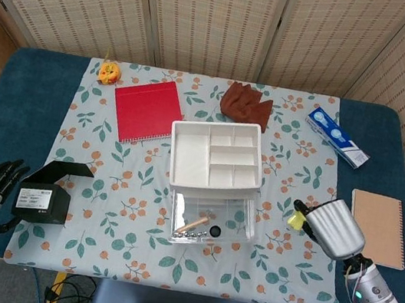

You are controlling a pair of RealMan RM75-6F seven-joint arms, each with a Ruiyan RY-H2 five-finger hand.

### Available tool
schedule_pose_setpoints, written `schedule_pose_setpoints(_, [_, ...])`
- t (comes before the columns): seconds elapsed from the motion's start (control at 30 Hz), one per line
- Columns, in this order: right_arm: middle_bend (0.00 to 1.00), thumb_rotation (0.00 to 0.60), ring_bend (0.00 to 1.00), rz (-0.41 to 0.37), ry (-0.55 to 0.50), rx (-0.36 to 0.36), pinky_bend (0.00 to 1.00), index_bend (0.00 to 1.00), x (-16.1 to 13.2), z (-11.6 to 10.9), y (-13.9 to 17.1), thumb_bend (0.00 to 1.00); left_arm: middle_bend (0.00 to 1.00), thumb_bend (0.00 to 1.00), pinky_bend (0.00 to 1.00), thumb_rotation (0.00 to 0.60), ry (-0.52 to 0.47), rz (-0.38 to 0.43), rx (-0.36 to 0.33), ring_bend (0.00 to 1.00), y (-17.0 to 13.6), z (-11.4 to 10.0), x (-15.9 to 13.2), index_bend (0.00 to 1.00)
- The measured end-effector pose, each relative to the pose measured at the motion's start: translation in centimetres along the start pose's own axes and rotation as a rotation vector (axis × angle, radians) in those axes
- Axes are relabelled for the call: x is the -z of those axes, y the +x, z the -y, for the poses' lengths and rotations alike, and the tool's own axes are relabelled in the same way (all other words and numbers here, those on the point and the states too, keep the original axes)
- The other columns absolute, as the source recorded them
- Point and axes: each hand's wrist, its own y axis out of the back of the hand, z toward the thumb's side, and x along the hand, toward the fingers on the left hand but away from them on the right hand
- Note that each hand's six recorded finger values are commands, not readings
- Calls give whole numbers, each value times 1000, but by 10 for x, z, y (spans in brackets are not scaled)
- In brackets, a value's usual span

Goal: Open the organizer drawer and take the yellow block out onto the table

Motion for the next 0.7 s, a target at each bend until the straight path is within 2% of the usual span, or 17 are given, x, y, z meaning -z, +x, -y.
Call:
schedule_pose_setpoints(0.23, [940, 600, 1000, -21, -57, -70, 1000, 608, -16, 48, 4, 512, 63, 196, 109, 600, 4, -5, -7, 70, -3, -4, 0, 71])
schedule_pose_setpoints(0.47, [930, 600, 1000, -53, -78, -132, 1000, 499, -30, 77, -3, 513, 63, 196, 109, 600, 5, -18, -3, 70, -6, -2, 4, 71])
schedule_pose_setpoints(0.7, [898, 600, 1000, -61, -101, -167, 1000, 198, -42, 90, -10, 513, 63, 196, 109, 600, 2, -21, -5, 70, -7, -3, 5, 70])
